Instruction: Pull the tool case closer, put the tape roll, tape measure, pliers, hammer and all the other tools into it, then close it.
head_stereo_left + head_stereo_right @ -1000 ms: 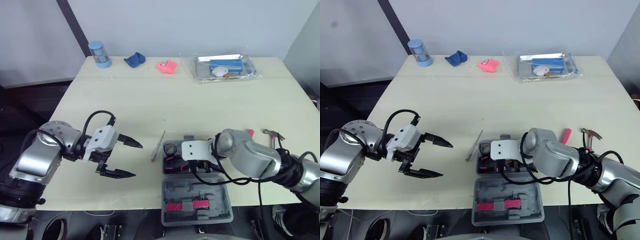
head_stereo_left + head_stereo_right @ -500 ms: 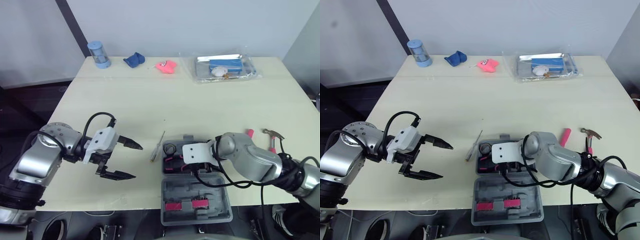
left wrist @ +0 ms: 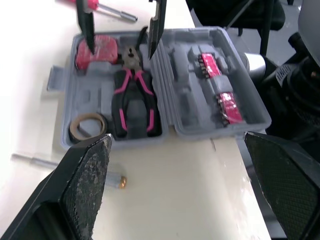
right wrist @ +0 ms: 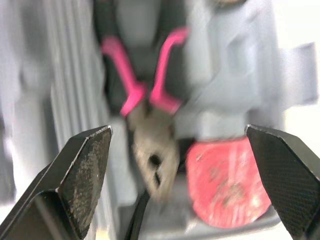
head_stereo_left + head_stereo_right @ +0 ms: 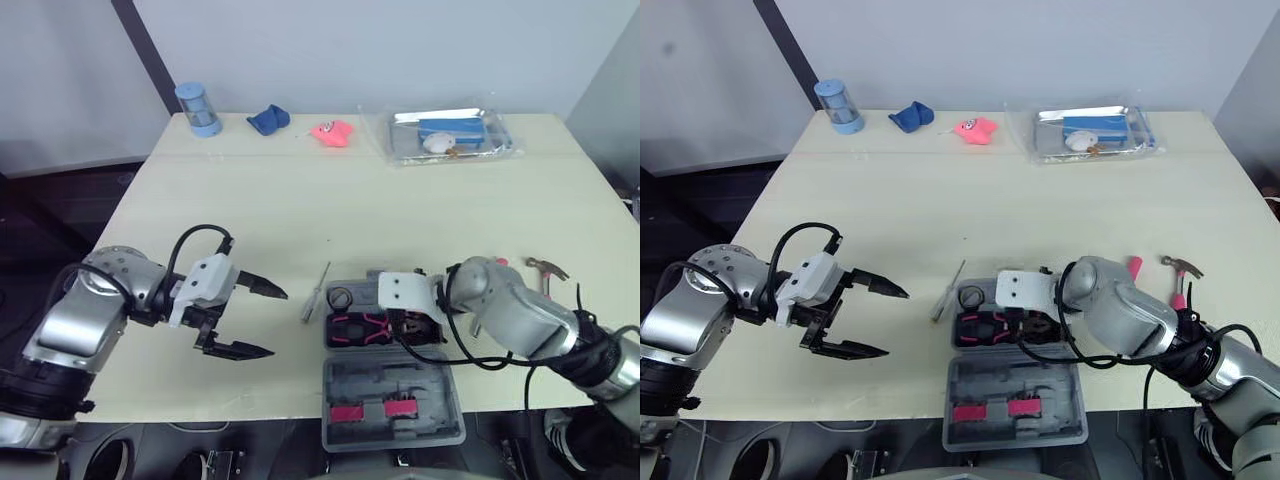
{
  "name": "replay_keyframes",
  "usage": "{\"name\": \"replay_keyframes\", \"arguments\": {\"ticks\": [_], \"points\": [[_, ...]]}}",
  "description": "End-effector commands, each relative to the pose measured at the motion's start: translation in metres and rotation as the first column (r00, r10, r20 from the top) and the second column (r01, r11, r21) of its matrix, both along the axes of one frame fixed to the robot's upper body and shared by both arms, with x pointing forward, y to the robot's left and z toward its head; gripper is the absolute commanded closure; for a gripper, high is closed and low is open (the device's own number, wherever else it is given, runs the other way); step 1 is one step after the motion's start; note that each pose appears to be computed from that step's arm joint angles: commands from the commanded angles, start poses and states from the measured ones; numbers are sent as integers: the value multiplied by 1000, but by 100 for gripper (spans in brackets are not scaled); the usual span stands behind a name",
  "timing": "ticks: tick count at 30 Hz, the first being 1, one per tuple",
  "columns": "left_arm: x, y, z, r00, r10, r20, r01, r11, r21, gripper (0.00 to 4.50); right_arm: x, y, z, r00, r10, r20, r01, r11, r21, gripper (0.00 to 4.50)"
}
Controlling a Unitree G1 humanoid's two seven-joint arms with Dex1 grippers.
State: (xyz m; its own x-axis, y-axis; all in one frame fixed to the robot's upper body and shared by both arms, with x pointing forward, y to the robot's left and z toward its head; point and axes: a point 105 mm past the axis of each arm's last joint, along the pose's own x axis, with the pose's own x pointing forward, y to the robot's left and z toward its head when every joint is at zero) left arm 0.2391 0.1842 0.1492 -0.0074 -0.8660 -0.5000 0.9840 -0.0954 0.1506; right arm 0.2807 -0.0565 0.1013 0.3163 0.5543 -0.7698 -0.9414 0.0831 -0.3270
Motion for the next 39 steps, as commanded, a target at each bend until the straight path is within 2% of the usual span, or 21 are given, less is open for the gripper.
{"name": "replay_keyframes", "arguments": {"ticks": [1, 3, 6, 7, 9, 10, 11, 16, 24, 31, 39], "points": [[-2, -1, 11, 999, -17, 35, 18, 999, -41, 0, 4, 5, 20, 995, 30, 98, -47, 984, 173, 26], [-2, -2, 12, 999, -11, 37, 13, 998, -60, 0, 5, -1, 16, 996, -5, 86, -13, 977, 214, 83], [-1, -3, 14, 999, 1, 36, 3, 995, -104, 0, 1, -1, 13, 999, -33, 31, 20, 931, 364, 252], [-1, -3, 14, 999, 3, 36, 1, 994, -111, 0, -1, 0, 10, 999, -33, 19, 23, 917, 399, 285], [-1, -3, 13, 999, 4, 35, 0, 994, -109, 0, -2, 0, 3, 1000, -22, 13, 14, 899, 438, 389], [-1, -3, 12, 999, 4, 36, -1, 994, -109, 0, -4, -1, -1, 1000, -15, 1, 13, 891, 455, 428], [-1, -3, 12, 999, 5, 36, -1, 994, -108, 0, -4, -1, -4, 1000, -7, -2, 7, 885, 465, 441], [1, -3, 11, 999, 9, 40, -4, 994, -113, 0, -3, -1, -20, 999, -2, -33, 18, 857, 515, 441], [1, -1, 9, 999, 11, 31, -7, 994, -108, 0, -3, -6, -51, 995, -15, -102, 64, 866, 496, 441], [1, 0, 8, 999, 19, 28, -17, 995, -100, 0, -15, -38, -111, 966, -81, -246, 154, 944, 293, 441], [1, -3, 4, 999, 32, 31, -28, 992, -119, 0, -32, -59, -157, 905, -182, -385, 250, 959, 134, 441]]}}
